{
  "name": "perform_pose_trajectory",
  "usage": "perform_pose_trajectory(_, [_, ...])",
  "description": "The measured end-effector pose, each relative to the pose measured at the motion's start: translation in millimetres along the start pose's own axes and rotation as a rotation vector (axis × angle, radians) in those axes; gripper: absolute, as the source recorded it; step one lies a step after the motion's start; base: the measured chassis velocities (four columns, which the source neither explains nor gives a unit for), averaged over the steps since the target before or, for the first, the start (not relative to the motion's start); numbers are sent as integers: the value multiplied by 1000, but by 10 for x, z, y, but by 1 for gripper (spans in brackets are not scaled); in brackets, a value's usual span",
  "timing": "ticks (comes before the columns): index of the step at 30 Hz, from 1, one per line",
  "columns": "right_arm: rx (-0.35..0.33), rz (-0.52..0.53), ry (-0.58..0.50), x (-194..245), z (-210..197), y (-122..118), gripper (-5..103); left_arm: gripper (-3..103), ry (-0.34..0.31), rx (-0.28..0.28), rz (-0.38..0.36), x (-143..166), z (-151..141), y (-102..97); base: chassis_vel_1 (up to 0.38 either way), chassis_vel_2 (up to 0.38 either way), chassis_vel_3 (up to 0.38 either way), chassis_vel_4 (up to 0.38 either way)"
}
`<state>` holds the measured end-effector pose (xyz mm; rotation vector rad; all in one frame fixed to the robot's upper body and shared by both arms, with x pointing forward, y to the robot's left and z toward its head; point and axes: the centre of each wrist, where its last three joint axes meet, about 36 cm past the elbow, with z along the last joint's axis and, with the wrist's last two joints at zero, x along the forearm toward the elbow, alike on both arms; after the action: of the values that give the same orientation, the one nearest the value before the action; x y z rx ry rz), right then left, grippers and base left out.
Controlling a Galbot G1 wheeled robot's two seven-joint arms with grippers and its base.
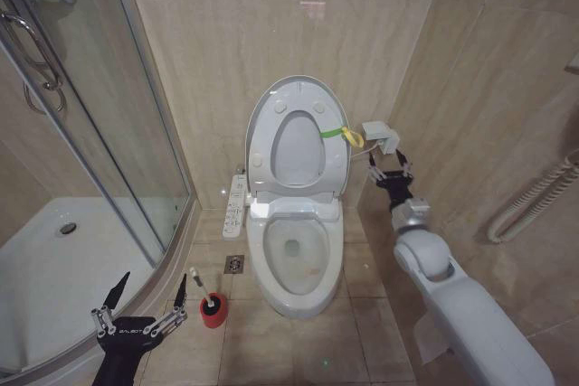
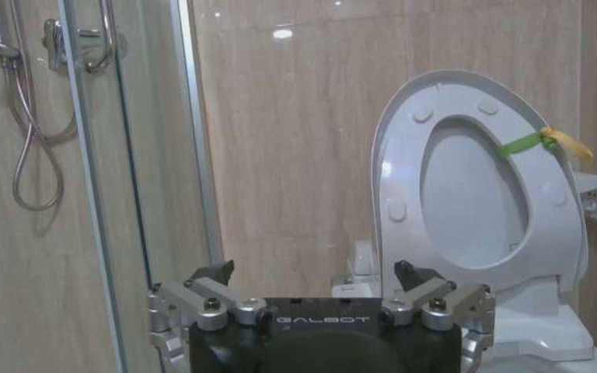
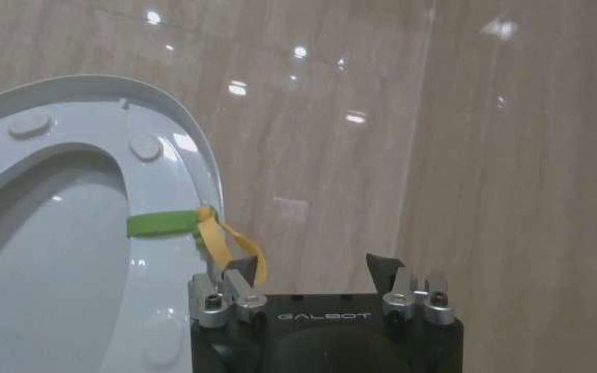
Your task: Open the toilet lid, clean the toilet bowl with a toilet brush, close the toilet lid, and flush.
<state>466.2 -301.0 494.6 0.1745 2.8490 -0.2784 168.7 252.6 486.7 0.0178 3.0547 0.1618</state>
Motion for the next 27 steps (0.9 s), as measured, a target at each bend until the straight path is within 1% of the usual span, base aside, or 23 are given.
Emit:
perform_pose_trajectory(2, [-6, 12, 9, 152, -51, -28, 70, 100, 0, 0, 0, 0, 0, 0, 0, 0, 0, 0])
perform_pose_trajectory(5, [-11, 15, 14, 250, -71, -28, 70, 100, 0, 0, 0, 0, 0, 0, 0, 0, 0, 0])
perform_pose_trajectory(7, [-7, 17, 28, 425, -56, -21, 70, 100, 0, 0, 0, 0, 0, 0, 0, 0, 0, 0])
perform_pose_trajectory(11, [-3, 17, 43, 575, -25, -8, 70, 100, 0, 0, 0, 0, 0, 0, 0, 0, 0, 0])
perform_pose_trajectory(15, [-12, 33, 79, 885, 13, 59, 70, 100, 0, 0, 0, 0, 0, 0, 0, 0, 0, 0])
perform_pose_trajectory(17, [-12, 35, 88, 956, 30, 72, 70, 100, 0, 0, 0, 0, 0, 0, 0, 0, 0, 0])
perform_pose_trajectory(21, [2, 40, 109, 1216, 94, 101, 70, 100, 0, 0, 0, 0, 0, 0, 0, 0, 0, 0])
perform_pose_trajectory(27, [-4, 46, 121, 1410, 70, 158, 70, 100, 0, 0, 0, 0, 0, 0, 0, 0, 0, 0])
